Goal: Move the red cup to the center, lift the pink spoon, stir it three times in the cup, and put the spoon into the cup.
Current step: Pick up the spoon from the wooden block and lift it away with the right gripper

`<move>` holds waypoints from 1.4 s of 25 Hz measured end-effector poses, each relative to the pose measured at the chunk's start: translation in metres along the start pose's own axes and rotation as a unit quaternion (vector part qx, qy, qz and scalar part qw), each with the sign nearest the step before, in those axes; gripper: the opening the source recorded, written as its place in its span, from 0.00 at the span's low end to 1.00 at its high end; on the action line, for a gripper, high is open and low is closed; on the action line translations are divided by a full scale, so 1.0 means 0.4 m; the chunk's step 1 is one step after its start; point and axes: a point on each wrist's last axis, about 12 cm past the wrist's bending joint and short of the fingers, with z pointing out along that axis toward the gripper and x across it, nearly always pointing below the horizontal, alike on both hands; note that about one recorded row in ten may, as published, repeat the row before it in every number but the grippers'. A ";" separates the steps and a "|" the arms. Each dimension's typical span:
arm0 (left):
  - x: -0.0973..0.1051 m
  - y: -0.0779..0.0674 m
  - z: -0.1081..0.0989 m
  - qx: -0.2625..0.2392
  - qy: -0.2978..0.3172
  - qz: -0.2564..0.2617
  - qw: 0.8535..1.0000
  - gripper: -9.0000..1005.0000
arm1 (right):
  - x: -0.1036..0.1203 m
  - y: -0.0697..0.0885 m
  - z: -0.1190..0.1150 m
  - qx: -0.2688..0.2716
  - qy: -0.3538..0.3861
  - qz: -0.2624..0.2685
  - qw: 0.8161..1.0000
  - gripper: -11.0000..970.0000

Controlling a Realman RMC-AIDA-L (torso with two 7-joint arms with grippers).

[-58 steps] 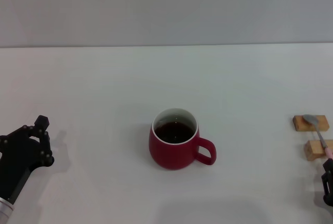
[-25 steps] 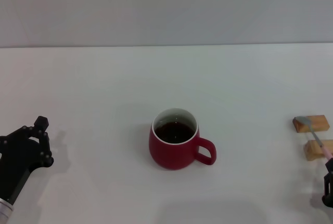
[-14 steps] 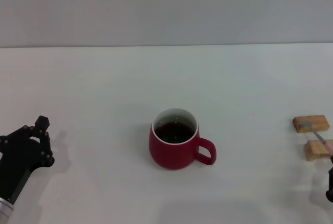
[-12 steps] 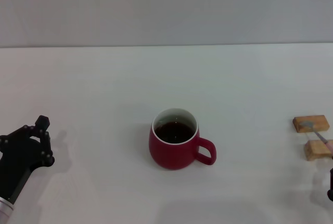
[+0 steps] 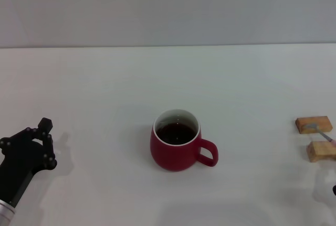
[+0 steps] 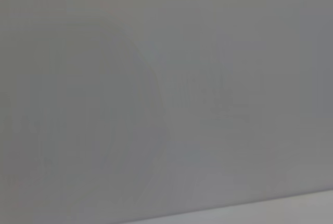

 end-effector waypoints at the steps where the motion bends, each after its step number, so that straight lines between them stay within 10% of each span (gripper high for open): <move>1: 0.000 0.000 -0.002 0.000 0.000 0.000 1.000 0.01 | -0.004 0.000 0.004 -0.002 -0.004 0.001 1.000 0.08; 35: -0.001 -0.001 0.007 -0.004 -0.001 -0.003 1.000 0.01 | -0.114 0.021 0.122 -0.063 -0.066 -0.011 0.996 0.04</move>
